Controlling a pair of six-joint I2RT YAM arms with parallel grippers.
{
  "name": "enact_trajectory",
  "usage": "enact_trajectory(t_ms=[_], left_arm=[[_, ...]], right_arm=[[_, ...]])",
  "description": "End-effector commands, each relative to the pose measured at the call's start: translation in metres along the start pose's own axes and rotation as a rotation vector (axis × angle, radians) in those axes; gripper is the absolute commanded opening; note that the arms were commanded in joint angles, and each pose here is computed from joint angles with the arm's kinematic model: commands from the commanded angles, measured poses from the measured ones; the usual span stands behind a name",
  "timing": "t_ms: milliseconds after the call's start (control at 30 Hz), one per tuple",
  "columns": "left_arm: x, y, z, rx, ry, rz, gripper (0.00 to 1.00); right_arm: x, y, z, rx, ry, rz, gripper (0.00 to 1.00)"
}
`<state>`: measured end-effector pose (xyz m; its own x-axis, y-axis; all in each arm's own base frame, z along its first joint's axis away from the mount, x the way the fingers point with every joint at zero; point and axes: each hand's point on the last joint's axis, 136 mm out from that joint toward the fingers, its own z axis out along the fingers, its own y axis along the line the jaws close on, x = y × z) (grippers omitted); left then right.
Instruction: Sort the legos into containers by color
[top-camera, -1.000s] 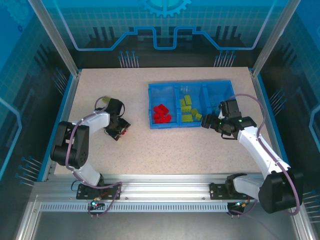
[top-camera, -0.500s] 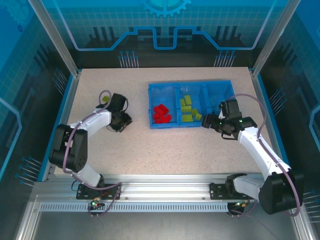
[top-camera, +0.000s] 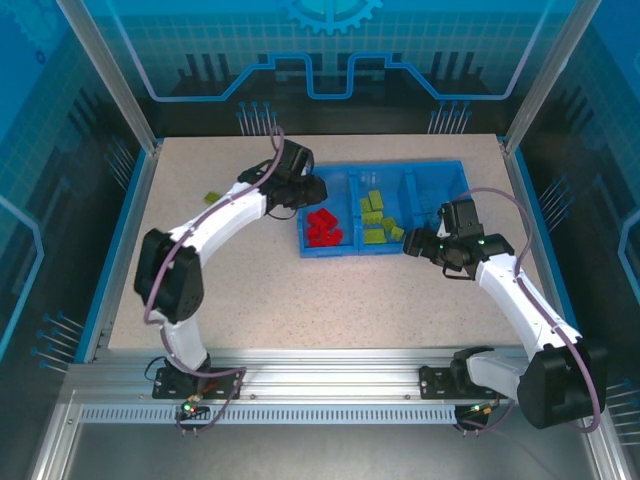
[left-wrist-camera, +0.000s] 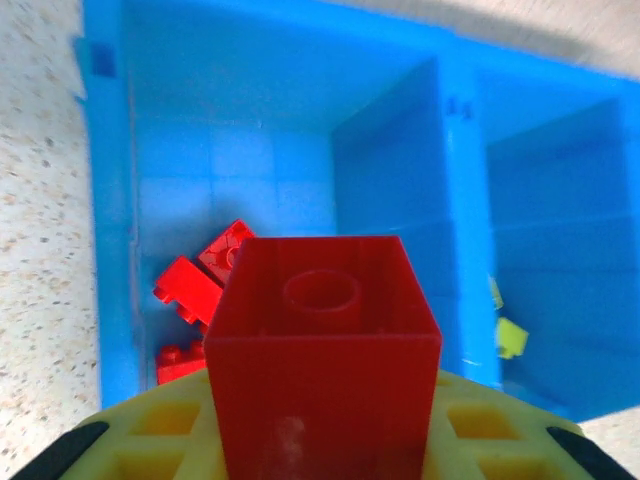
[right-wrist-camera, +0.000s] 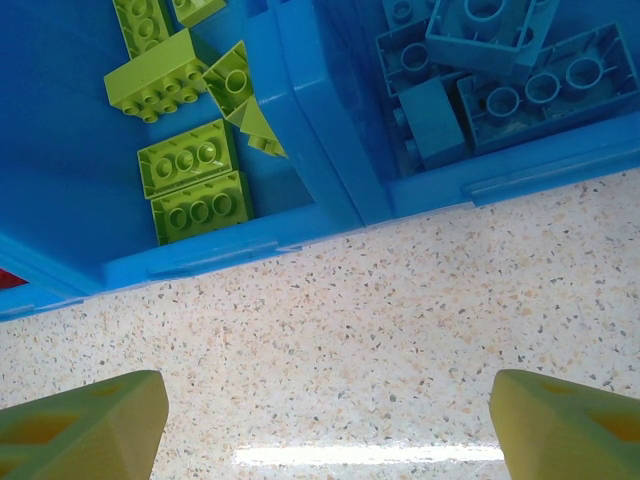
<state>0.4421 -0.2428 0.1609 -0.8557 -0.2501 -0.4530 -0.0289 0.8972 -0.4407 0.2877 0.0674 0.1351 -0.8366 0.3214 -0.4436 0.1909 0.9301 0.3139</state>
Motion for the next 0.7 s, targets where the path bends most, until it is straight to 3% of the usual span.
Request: enact_trajectory(t_ms=[0, 67, 133, 267, 433, 567, 667], left_arm=[[0.015, -0.001, 0.015, -0.009, 0.103, 0.080, 0.33], [0.015, -0.003, 0.019, -0.006, 0.113, 0.088, 0.41], [0.012, -0.004, 0.017, -0.006, 0.106, 0.088, 0.72], [-0.003, -0.001, -0.010, -0.042, 0.012, 0.094, 0.98], [-0.032, 0.014, -0.063, -0.075, -0.155, 0.092, 0.99], [-0.052, 0.091, -0.090, -0.226, -0.193, -0.112, 0.99], [-0.047, 0.168, -0.090, -0.389, -0.123, -0.290, 0.99]], right_arm=[[0.001, -0.001, -0.002, 0.007, 0.006, 0.008, 0.85], [0.001, -0.001, -0.002, 0.009, 0.003, 0.007, 0.85], [0.000, -0.002, -0.003, 0.012, 0.001, 0.004, 0.85], [0.001, -0.003, -0.003, 0.018, 0.004, 0.003, 0.85], [0.000, -0.002, -0.002, 0.015, 0.006, 0.008, 0.85], [0.002, -0.001, 0.000, 0.010, 0.014, 0.010, 0.85], [0.001, -0.001, 0.000, 0.014, 0.011, 0.007, 0.85]])
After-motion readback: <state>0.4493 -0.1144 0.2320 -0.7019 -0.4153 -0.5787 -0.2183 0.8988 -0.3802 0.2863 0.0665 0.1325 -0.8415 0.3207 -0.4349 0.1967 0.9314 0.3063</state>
